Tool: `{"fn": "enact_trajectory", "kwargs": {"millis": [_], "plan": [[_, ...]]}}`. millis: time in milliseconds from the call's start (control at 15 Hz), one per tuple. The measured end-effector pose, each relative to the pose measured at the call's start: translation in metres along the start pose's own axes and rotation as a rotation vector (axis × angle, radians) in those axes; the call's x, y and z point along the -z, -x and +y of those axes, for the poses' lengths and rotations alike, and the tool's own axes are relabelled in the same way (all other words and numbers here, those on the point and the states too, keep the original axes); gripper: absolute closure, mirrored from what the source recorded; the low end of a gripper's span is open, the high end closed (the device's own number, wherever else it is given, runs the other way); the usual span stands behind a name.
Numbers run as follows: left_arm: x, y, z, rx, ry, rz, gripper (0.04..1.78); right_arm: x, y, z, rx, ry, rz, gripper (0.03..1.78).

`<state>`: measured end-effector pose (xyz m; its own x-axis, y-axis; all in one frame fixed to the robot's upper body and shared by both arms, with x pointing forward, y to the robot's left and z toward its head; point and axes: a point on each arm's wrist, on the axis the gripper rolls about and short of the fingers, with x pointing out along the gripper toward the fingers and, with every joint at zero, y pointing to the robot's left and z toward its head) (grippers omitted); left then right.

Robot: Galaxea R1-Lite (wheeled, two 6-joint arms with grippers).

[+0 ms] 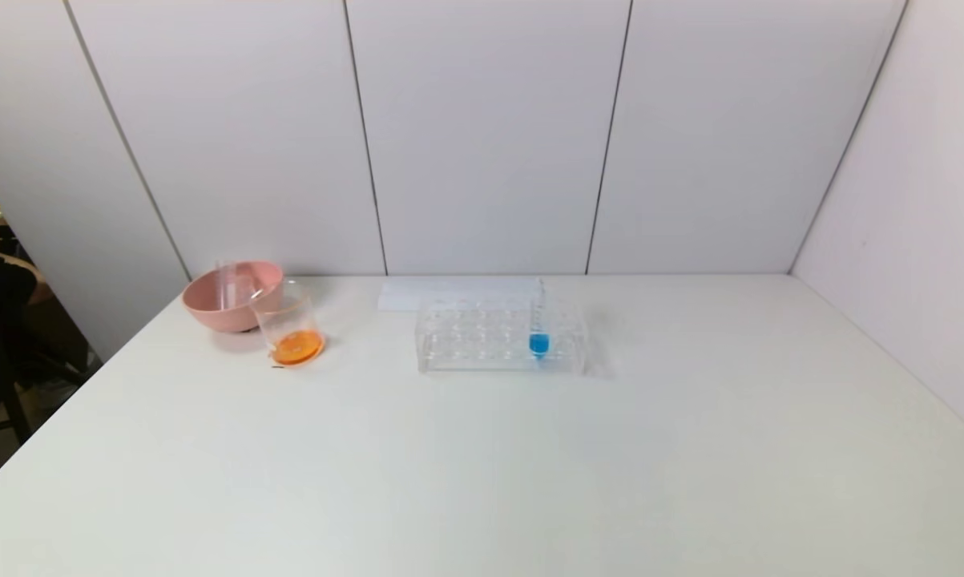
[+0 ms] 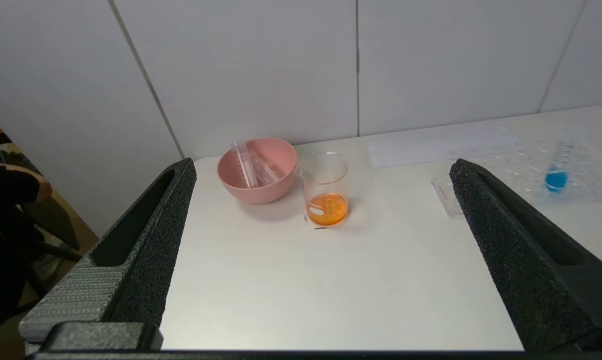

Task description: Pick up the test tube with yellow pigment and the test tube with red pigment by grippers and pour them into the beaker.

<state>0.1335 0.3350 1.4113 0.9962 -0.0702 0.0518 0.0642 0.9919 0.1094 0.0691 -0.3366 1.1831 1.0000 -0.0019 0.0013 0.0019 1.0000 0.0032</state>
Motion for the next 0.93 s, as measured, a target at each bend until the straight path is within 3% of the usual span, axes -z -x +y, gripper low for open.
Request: {"fn": "enact_trajectory", "kwargs": {"millis": [267,733,933], "plan": [[0.002,0.063,-0.017,0.106,-0.029,-0.079,0.04,0.0,0.0,0.0,0.0,0.0,0.0,0.11],[0.013,0.116,-0.02,0.223,-0.06,-0.202,0.04,0.0,0.0,0.0,0.0,0.0,0.0,0.11],[0.02,0.129,-0.017,0.174,-0.05,-0.22,0.04,0.0,0.0,0.0,0.0,0.0,0.0,0.11]]}}
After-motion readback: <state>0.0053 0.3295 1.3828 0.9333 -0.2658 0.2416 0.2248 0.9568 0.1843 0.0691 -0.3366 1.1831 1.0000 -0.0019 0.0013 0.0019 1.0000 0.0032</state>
